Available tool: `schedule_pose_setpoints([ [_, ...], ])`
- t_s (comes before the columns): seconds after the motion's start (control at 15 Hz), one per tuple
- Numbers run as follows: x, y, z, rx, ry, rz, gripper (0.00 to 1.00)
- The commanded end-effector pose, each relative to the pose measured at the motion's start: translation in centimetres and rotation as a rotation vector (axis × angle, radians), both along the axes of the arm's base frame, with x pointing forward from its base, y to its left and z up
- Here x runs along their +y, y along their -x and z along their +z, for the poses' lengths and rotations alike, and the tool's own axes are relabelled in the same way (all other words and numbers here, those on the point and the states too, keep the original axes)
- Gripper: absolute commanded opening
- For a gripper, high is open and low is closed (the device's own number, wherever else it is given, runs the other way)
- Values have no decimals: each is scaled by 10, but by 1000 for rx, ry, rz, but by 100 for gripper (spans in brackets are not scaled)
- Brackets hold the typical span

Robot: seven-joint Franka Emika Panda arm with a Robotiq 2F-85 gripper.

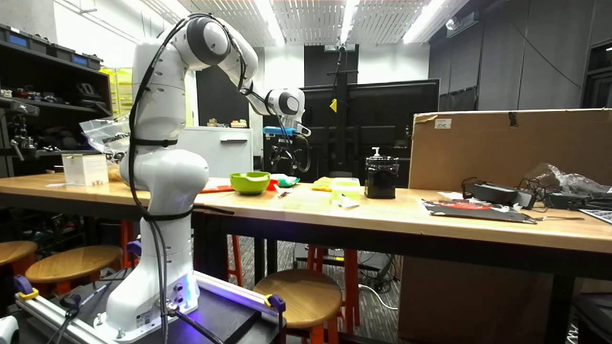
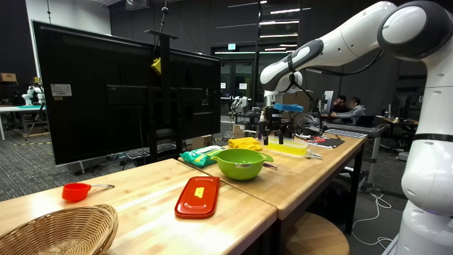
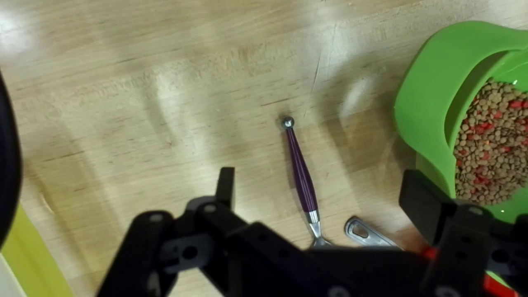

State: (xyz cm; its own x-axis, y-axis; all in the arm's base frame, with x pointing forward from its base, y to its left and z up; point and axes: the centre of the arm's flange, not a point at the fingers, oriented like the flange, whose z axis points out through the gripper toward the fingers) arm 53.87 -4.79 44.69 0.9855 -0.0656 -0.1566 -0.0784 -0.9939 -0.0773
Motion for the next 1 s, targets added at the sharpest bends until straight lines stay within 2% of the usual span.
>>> schedule_pose_setpoints([
  [0.0,-6,-7,-12,-33,-29,34,100],
  [0.47,-18,-16,-32,-50,-58,73,100],
  [0.93,-11,-17,-49,-84,-76,30,100],
])
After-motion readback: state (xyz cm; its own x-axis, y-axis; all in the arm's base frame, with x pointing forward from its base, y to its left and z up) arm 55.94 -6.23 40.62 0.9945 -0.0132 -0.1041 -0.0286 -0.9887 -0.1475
